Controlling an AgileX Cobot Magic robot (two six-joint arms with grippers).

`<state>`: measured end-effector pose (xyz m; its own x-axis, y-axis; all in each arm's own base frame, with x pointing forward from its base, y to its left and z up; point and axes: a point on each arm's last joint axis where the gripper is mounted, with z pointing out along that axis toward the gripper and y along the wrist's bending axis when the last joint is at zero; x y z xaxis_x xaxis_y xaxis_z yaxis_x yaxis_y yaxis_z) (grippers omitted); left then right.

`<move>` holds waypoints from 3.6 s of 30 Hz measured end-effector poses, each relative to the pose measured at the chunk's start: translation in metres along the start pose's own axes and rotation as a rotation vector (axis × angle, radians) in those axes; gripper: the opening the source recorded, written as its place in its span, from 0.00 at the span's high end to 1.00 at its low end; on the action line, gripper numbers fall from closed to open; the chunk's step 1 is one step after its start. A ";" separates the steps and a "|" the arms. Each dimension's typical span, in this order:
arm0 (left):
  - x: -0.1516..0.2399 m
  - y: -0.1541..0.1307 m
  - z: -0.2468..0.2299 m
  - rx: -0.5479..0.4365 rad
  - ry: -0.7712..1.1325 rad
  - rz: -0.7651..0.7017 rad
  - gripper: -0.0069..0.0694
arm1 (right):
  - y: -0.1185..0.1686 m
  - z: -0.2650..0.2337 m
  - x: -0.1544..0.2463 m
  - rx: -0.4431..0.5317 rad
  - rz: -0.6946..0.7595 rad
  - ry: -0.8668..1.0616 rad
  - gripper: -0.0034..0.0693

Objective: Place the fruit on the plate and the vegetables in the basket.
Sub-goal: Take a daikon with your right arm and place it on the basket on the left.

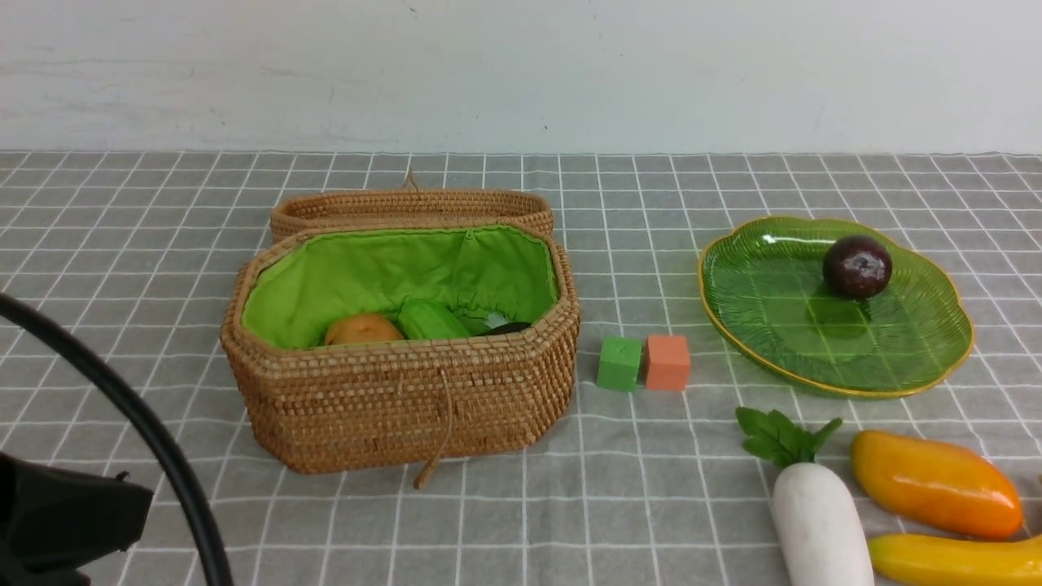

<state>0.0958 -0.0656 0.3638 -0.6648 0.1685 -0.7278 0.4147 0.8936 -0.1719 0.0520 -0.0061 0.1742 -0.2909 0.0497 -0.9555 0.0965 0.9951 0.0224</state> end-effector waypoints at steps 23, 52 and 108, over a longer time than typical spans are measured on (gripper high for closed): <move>0.044 0.025 -0.015 -0.082 -0.392 0.125 0.93 | 0.000 0.000 0.000 0.000 0.000 0.000 0.62; 0.181 0.069 0.077 -0.310 -0.471 -0.186 0.90 | 0.000 0.000 0.000 0.000 0.000 0.000 0.62; 0.181 0.069 0.077 -0.310 -0.471 -0.186 0.86 | 0.008 -0.093 -0.176 -0.218 0.307 -0.823 0.62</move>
<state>0.0520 -0.0054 0.1691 -0.3320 -0.1422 -0.9325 0.0701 0.9821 -0.1747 0.0158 0.0009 0.3700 0.4989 0.3216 -0.8048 -0.1490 0.9466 0.2859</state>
